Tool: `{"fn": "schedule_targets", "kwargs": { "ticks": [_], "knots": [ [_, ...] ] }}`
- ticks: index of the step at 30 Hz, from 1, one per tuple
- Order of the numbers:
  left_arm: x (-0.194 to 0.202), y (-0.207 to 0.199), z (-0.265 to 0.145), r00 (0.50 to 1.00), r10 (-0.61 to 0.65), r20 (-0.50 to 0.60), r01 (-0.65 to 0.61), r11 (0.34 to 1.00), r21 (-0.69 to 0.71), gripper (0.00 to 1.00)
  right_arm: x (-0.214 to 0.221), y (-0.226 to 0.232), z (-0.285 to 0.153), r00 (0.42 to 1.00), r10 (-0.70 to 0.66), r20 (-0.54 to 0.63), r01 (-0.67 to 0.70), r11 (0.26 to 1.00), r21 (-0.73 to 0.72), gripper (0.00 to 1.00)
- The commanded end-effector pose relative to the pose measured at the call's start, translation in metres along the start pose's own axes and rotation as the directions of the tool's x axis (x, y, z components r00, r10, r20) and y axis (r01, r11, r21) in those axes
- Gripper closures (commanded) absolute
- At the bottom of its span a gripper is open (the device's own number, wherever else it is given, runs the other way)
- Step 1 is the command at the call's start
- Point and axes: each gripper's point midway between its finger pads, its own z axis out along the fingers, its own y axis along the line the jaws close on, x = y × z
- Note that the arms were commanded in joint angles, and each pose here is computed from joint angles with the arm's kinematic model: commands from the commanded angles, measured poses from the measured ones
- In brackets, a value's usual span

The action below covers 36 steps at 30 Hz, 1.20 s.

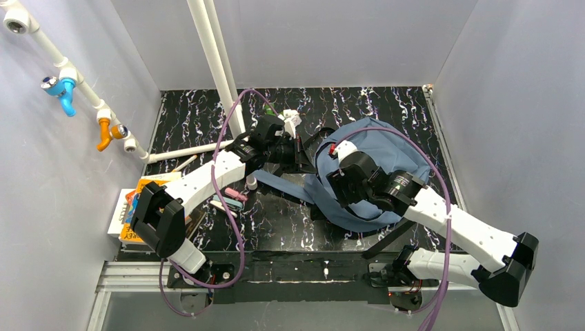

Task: Pack the student bag
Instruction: Unzip the student bag at the center of the board.

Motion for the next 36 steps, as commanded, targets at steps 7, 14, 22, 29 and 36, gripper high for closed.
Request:
{"fn": "schedule_targets", "kwargs": {
  "ticks": [7,14,22,29,36],
  "knots": [
    [-0.027,-0.032,-0.026,0.996,0.054,0.068,-0.058,0.997,0.055,1.0,0.025,0.008,-0.001,0.983,0.048,-0.175,-0.049,0.999,0.0,0.35],
    [-0.026,-0.033,-0.025,0.997,0.049,0.058,-0.053,0.997,0.064,1.0,0.025,-0.007,0.003,0.985,0.075,-0.154,-0.061,0.993,0.097,0.43],
    [-0.025,-0.032,-0.026,0.997,0.05,0.057,-0.053,0.997,0.063,1.0,0.03,-0.012,0.011,0.98,0.081,-0.182,-0.053,0.987,0.154,0.44],
    [-0.025,-0.034,-0.021,0.998,0.036,0.044,-0.04,0.996,0.083,1.0,0.018,-0.004,0.037,0.991,0.022,-0.134,-0.005,0.992,0.124,0.39],
    [-0.025,-0.036,-0.019,0.999,0.031,0.037,-0.035,0.995,0.094,1.0,0.012,-0.023,0.062,0.998,0.016,-0.067,0.003,0.962,0.273,0.58]
  ]
}}
